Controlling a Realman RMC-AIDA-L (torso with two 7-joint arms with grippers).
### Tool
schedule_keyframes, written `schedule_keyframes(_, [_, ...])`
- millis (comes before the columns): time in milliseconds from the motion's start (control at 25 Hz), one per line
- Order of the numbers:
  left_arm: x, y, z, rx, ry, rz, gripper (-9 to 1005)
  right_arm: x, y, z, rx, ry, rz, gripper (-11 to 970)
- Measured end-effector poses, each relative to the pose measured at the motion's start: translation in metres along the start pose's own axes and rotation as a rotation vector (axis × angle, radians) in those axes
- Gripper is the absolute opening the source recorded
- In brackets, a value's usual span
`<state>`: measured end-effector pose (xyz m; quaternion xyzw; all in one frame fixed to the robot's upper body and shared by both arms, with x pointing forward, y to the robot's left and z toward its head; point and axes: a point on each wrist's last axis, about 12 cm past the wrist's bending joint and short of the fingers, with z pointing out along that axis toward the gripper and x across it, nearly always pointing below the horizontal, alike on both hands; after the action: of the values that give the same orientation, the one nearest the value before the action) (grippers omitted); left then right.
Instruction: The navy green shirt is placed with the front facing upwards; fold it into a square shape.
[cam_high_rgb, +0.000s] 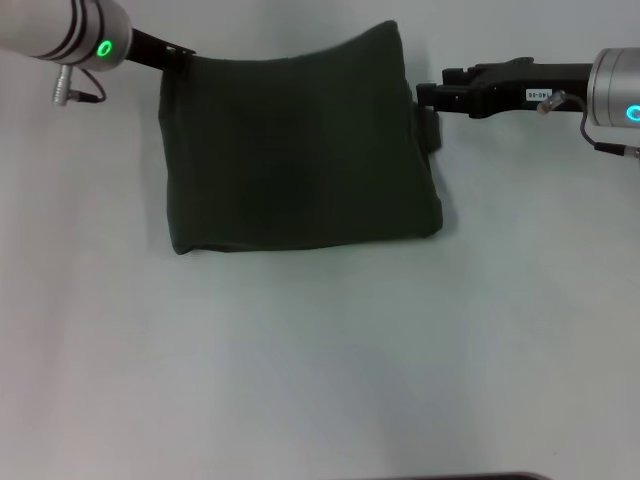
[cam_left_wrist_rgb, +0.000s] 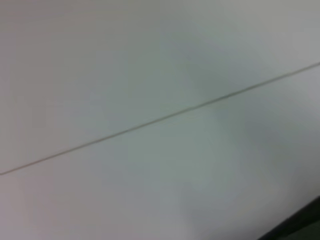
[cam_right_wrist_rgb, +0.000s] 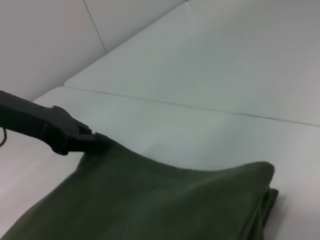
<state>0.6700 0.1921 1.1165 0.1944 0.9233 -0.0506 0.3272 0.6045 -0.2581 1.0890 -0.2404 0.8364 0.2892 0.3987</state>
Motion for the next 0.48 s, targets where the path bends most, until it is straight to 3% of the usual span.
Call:
schedule_keyframes(200, [-0.0001,0.0078,-0.0047,-0.022,-0.026,-0.026,82,-0.0006,0.0000,0.0003,0.001,-0.001,-0.002,526])
schedule_keyframes(480, [0.0015,0.0060,-0.0019,-0.028,-0.037,-0.023,109,-0.0016,0.0003,0.0009,-0.001,-0.001,-0.004,526])
